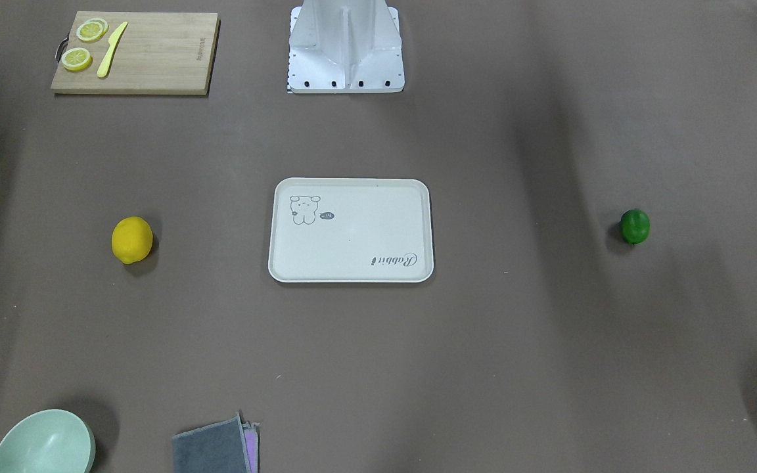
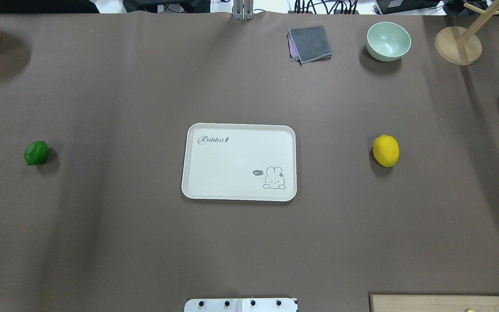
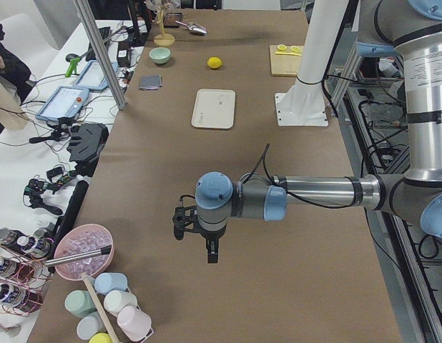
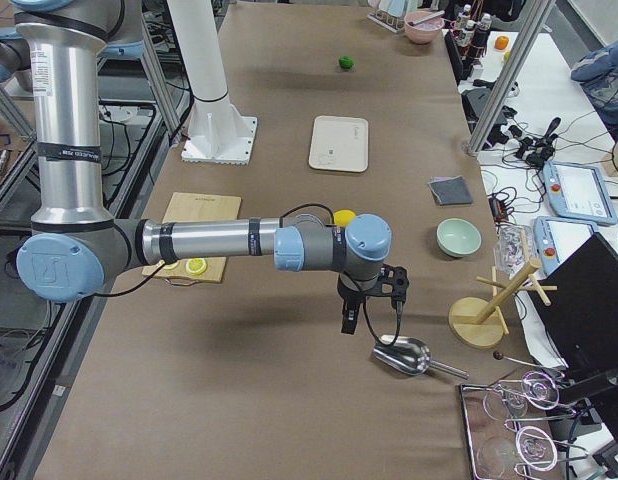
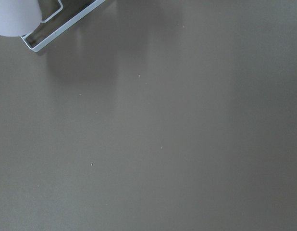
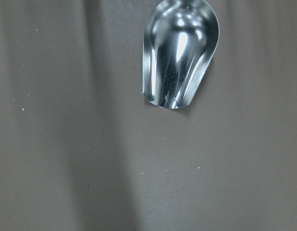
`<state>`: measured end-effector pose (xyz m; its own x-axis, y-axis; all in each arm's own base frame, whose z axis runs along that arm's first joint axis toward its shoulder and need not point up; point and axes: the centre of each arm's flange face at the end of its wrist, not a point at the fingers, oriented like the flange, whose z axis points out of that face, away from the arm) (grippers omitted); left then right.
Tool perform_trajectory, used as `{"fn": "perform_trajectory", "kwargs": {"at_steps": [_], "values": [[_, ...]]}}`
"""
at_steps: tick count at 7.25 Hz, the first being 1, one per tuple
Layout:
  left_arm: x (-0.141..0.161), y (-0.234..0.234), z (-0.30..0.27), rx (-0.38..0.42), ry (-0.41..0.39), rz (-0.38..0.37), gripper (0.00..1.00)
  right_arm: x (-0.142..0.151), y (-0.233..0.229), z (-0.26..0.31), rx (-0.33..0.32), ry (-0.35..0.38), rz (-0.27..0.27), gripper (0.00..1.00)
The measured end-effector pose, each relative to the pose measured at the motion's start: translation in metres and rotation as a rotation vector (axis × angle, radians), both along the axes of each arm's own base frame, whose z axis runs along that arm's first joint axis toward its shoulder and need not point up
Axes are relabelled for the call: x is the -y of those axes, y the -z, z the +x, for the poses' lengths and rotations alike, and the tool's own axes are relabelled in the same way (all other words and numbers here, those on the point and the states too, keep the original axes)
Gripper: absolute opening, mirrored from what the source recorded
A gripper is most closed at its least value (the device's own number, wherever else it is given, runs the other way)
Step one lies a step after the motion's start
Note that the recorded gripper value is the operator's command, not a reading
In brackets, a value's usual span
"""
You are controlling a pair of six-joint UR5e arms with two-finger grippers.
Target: Place all lemons on tray
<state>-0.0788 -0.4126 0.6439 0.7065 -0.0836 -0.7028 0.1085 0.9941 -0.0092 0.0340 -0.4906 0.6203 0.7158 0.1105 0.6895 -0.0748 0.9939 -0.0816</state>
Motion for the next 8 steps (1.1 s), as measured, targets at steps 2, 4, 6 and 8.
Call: {"fn": "perform_trajectory", "kwargs": {"at_steps": [2,4,6,8], "values": [[0.0,0.0,0.0,0.0,0.0,-0.001,0.98,-0.004,-0.005,0.0,0.002,0.014,0.006,1.0],[0.0,-0.001,0.0,0.0,0.0,-0.002,0.98,-0.004,-0.005,0.0,0.001,0.022,0.016,1.0],[0.0,-0.002,0.0,0.0,0.0,-0.003,0.98,0.009,0.012,-0.011,0.009,0.028,0.029,1.0],[0.001,-0.007,0.0,0.001,-0.003,-0.002,0.98,0.028,0.042,-0.039,0.02,0.03,0.023,1.0]]}}
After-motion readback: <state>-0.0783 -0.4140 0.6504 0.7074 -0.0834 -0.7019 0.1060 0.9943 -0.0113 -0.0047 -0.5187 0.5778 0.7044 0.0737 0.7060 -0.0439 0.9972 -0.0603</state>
